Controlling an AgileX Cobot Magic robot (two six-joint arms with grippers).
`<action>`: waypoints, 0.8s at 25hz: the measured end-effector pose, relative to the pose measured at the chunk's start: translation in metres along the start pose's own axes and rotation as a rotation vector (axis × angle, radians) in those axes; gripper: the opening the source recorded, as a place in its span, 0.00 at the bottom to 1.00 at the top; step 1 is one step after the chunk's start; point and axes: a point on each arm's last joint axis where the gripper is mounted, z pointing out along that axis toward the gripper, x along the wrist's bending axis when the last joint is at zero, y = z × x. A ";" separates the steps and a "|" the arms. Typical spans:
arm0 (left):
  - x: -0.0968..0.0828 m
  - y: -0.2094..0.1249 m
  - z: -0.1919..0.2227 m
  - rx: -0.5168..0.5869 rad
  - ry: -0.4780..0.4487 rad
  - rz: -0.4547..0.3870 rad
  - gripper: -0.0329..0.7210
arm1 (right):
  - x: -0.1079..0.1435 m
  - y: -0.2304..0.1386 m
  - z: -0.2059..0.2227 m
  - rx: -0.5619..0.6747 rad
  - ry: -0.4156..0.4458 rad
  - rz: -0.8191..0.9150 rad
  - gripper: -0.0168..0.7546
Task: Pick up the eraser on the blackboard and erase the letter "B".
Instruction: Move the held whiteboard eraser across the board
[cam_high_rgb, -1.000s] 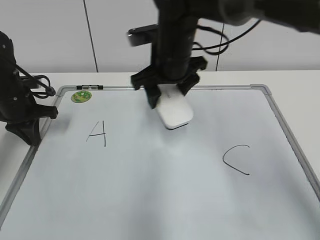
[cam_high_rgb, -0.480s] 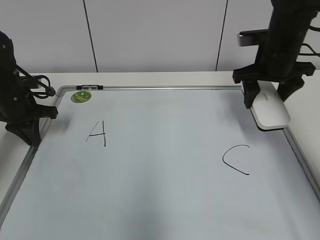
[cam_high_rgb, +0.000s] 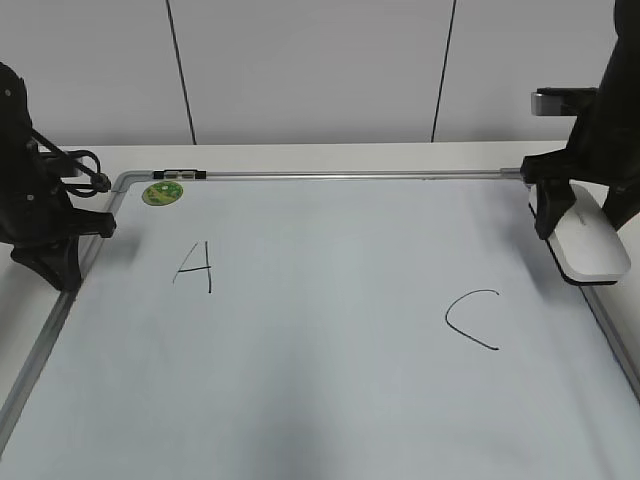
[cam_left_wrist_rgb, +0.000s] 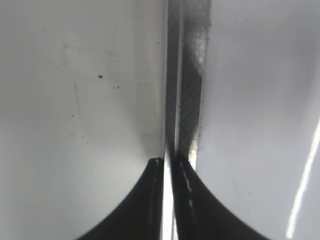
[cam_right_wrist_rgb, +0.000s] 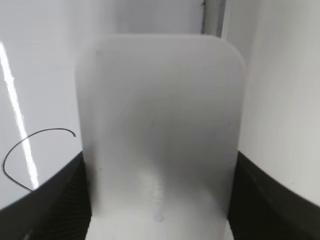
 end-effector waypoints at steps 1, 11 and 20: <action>0.000 0.000 0.000 0.000 0.000 0.000 0.08 | -0.003 0.000 0.000 -0.002 0.005 -0.002 0.70; 0.000 0.000 0.000 0.000 0.000 0.000 0.08 | -0.008 0.006 0.032 0.064 0.049 -0.001 0.70; 0.000 0.000 0.000 0.000 0.000 0.002 0.08 | -0.008 0.008 0.052 0.106 0.051 -0.007 0.70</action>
